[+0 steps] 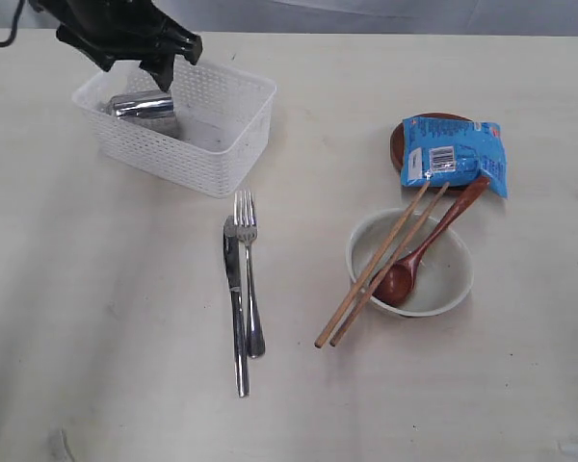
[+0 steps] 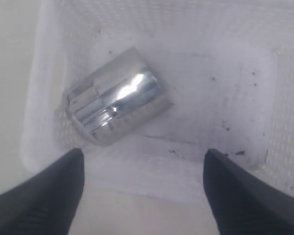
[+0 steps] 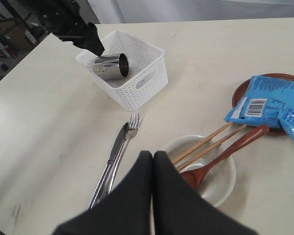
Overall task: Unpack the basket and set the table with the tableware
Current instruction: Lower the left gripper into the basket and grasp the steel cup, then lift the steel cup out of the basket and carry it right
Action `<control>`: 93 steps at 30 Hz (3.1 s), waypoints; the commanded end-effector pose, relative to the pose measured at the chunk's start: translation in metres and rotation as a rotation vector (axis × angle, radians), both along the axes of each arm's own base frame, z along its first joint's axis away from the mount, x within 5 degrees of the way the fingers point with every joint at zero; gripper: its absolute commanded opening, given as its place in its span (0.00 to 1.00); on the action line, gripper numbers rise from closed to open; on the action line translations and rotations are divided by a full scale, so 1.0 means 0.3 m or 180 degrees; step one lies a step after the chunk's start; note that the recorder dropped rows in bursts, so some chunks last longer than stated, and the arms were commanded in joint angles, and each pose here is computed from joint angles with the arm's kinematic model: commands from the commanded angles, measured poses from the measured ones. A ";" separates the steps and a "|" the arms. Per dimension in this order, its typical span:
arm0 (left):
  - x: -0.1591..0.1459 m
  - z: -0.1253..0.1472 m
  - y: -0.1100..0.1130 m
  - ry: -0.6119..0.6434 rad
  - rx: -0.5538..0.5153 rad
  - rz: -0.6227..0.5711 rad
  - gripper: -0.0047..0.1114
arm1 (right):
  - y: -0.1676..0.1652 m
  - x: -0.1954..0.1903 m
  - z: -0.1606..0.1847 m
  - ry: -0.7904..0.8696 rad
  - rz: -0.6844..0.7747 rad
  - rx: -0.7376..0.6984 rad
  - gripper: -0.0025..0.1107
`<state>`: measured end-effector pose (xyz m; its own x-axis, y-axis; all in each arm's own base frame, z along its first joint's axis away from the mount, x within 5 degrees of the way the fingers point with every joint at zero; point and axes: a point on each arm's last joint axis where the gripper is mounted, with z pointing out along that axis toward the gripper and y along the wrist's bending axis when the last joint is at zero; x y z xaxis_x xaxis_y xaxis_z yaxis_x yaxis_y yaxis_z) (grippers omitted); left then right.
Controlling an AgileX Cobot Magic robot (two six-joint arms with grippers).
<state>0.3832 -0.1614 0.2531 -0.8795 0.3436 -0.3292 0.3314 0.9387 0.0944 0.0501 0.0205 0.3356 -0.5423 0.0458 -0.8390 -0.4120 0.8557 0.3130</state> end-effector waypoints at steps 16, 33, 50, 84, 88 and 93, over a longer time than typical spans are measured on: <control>0.161 -0.149 -0.093 -0.0039 0.0350 0.0463 0.53 | 0.000 0.002 0.000 -0.0048 0.0024 -0.0044 0.02; 0.185 -0.243 -0.094 -0.0043 0.0595 0.0480 0.36 | 0.001 0.000 -0.002 -0.0046 0.0058 -0.0080 0.02; 0.164 -0.241 -0.095 0.0199 0.0695 0.0141 0.04 | 0.002 -0.001 -0.002 -0.0044 0.0072 -0.0094 0.02; 0.121 -0.287 -0.188 0.0014 0.1723 -0.0422 0.49 | -0.003 -0.009 -0.002 -0.0075 0.0145 -0.0103 0.02; 0.136 -0.288 -0.177 -0.0150 0.1850 -0.0256 0.47 | -0.012 -0.014 0.000 -0.0100 0.0144 -0.0066 0.02; 0.141 -0.300 -0.170 -0.0130 0.1877 -0.0254 0.36 | -0.021 -0.020 0.001 -0.0126 0.0143 -0.0025 0.02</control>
